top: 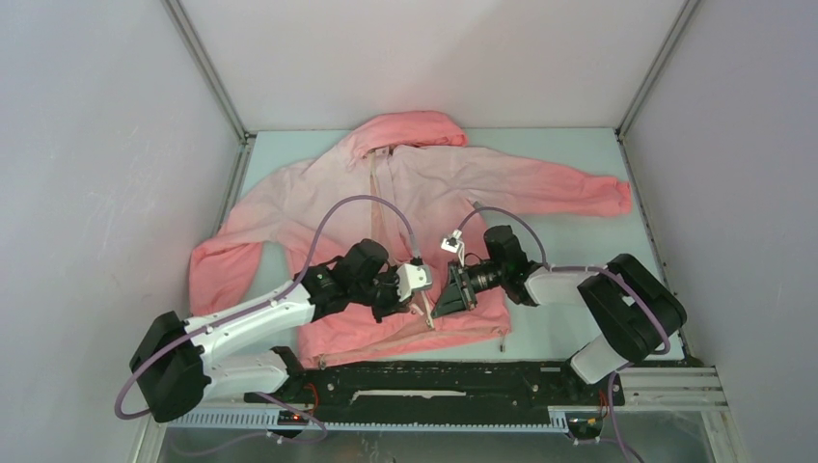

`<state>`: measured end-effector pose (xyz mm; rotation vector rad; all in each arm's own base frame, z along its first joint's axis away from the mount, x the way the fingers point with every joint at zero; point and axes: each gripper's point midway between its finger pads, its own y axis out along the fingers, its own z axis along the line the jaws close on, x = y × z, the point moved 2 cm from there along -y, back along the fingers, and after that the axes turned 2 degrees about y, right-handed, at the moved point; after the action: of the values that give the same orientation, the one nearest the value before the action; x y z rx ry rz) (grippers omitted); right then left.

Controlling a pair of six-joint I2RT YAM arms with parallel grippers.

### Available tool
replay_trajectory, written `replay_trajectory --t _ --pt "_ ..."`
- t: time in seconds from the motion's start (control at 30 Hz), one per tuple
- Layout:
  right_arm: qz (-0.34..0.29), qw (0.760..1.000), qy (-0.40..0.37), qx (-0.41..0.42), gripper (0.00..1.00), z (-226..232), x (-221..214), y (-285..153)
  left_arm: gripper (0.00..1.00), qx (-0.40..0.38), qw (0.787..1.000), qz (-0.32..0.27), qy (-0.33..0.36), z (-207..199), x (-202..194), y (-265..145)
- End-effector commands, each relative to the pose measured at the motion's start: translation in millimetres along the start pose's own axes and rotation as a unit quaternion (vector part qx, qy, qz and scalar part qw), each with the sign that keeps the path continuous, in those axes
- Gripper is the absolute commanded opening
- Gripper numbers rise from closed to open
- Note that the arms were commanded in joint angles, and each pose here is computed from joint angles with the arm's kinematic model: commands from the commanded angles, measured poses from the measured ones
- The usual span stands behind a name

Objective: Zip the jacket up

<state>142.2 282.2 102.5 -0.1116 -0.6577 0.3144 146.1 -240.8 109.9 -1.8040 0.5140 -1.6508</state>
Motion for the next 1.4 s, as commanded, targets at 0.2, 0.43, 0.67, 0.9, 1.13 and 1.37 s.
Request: replay_trajectory --t 0.2,0.43,0.67,0.9,1.13,1.37 --pt "-0.013 0.999 -0.036 0.01 0.0 0.0 19.9 2.8 0.0 -0.024 0.998 -0.045 0.029 -5.8 23.9 -9.4" --pt "-0.018 0.999 -0.037 0.017 0.0 -0.5 23.7 1.7 0.0 -0.031 0.998 -0.039 0.026 -7.1 21.8 -7.2" --pt "-0.016 0.999 -0.037 0.018 0.0 0.2 22.8 2.2 0.0 -0.036 0.998 -0.035 0.024 -8.5 19.6 -5.4" --pt "-0.013 0.999 -0.044 0.021 0.0 3.6 20.4 0.8 0.0 -0.016 0.999 -0.032 0.026 -2.4 18.9 -7.0" --pt "-0.009 0.998 -0.052 0.03 0.0 7.8 18.1 2.0 0.0 -0.015 0.999 -0.036 0.025 -2.3 19.1 -7.9" --pt "-0.009 0.998 -0.055 0.031 0.0 8.5 18.2 2.0 0.0 -0.028 0.999 -0.029 0.021 -5.1 17.3 -5.0"
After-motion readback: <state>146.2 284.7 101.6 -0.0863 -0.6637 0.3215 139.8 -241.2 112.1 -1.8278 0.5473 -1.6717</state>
